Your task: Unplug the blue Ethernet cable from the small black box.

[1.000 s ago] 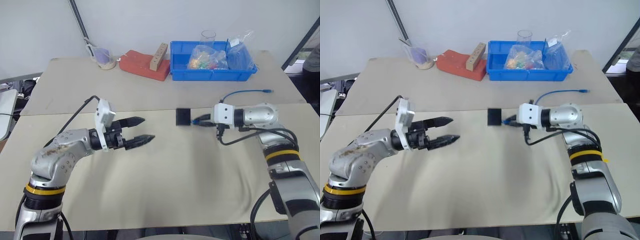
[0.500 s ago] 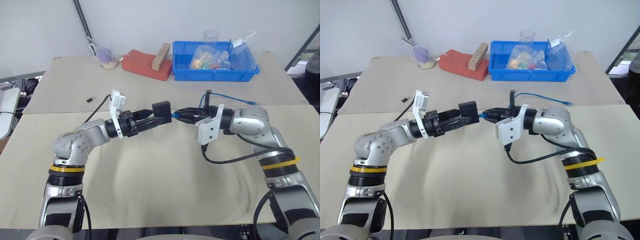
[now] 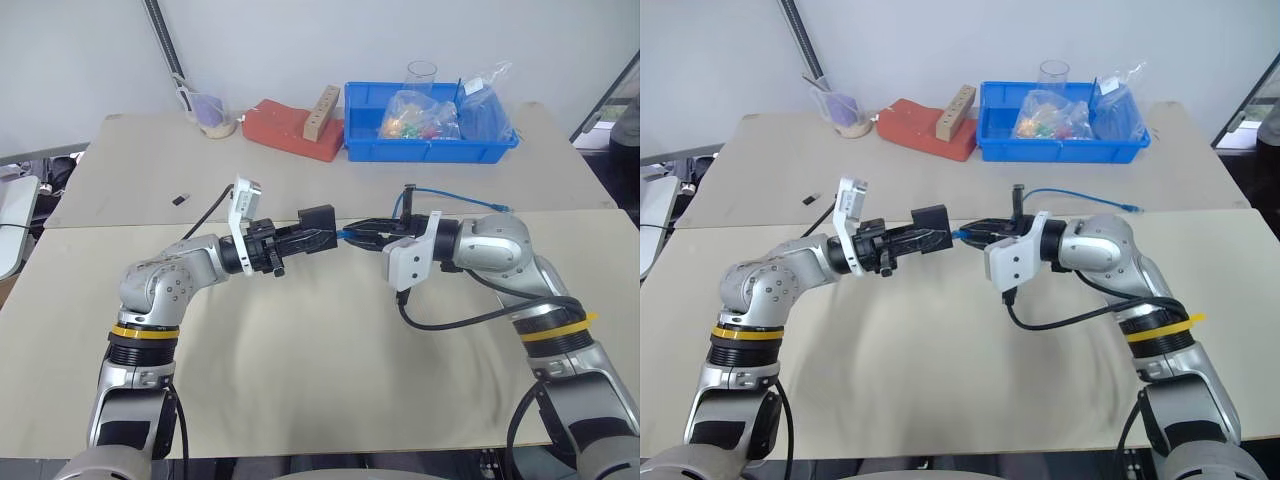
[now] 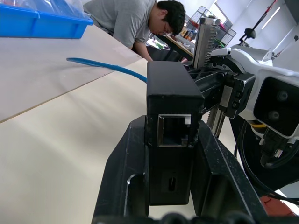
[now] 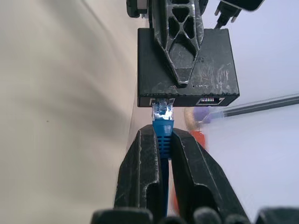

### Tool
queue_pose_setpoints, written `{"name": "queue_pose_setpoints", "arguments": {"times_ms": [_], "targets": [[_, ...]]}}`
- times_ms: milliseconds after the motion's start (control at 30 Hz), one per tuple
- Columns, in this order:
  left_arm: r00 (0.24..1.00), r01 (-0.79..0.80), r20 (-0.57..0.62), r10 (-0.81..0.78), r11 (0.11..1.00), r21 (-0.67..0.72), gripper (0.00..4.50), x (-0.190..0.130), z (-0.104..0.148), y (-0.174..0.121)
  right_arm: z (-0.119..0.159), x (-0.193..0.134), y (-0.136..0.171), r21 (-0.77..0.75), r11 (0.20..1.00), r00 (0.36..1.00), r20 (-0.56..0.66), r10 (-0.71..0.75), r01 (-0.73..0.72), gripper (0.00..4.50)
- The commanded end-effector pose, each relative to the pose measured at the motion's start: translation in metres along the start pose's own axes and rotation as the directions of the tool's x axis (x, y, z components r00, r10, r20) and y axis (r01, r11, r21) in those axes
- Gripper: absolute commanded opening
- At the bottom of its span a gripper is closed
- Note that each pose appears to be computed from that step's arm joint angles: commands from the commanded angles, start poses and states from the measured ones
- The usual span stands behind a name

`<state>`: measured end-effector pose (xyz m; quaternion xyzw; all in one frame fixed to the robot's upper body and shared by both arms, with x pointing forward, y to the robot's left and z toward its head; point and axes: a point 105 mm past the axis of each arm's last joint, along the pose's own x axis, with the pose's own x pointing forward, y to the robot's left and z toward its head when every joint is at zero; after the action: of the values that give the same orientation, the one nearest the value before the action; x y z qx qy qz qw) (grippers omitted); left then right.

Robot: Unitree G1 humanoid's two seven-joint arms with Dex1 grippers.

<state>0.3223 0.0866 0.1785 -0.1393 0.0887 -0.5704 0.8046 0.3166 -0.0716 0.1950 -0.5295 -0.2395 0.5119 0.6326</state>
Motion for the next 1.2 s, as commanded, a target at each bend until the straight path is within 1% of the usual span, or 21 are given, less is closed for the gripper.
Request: {"name": "queue_pose_setpoints", "arguments": {"times_ms": [33, 100, 133, 200, 267, 367, 467, 600, 733, 1133, 1200], "targets": [[0.999, 0.044, -0.017, -0.042, 0.991, 0.129, 0.60, -0.002, 0.010, -0.009, 0.015, -0.008, -0.004, 0.275, 0.958, 0.994, 0.090, 0.064, -0.087, 2.03], [0.997, 0.072, -0.044, -0.065, 0.983, 0.166, 0.60, -0.003, 0.008, -0.011, 0.019, -0.013, -0.008, 0.468, 0.873, 0.987, 0.133, 0.086, -0.139, 2.73], [0.995, 0.085, -0.056, -0.076, 0.979, 0.185, 0.60, -0.003, 0.007, -0.012, 0.019, -0.016, -0.013, 0.566, 0.810, 0.986, 0.149, 0.079, -0.151, 2.73], [0.992, 0.119, -0.076, -0.104, 0.968, 0.219, 0.60, -0.004, 0.007, -0.016, 0.018, -0.019, -0.018, 0.689, 0.698, 0.980, 0.172, 0.101, -0.193, 2.73], [0.988, 0.148, -0.084, -0.131, 0.958, 0.246, 0.60, -0.003, 0.008, -0.019, 0.015, -0.021, -0.018, 0.766, 0.603, 0.975, 0.180, 0.132, -0.223, 2.73], [0.981, 0.187, -0.103, -0.164, 0.937, 0.296, 0.60, -0.002, 0.009, -0.023, 0.010, -0.020, -0.014, 0.821, 0.512, 0.966, 0.187, 0.176, -0.252, 2.73], [0.976, 0.211, -0.111, -0.185, 0.924, 0.319, 0.60, -0.001, 0.012, -0.025, 0.006, -0.014, -0.013, 0.836, 0.488, 0.965, 0.182, 0.188, -0.253, 2.73], [0.973, 0.226, -0.112, -0.201, 0.920, 0.320, 0.60, 0.000, 0.014, -0.029, 0.007, -0.009, -0.007, 0.842, 0.451, 0.951, 0.212, 0.227, -0.296, 2.73], [0.970, 0.237, -0.123, -0.208, 0.917, 0.322, 0.60, 0.000, 0.012, -0.031, 0.007, -0.006, -0.006, 0.853, 0.423, 0.946, 0.227, 0.230, -0.307, 2.73], [0.964, 0.257, -0.146, -0.221, 0.910, 0.326, 0.60, 0.002, 0.008, -0.033, 0.013, -0.006, -0.006, 0.854, 0.383, 0.929, 0.271, 0.251, -0.352, 2.73], [0.962, 0.265, -0.153, -0.226, 0.908, 0.325, 0.60, 0.002, 0.006, -0.034, 0.014, -0.006, -0.006, 0.853, 0.379, 0.927, 0.278, 0.252, -0.359, 2.21]]}}
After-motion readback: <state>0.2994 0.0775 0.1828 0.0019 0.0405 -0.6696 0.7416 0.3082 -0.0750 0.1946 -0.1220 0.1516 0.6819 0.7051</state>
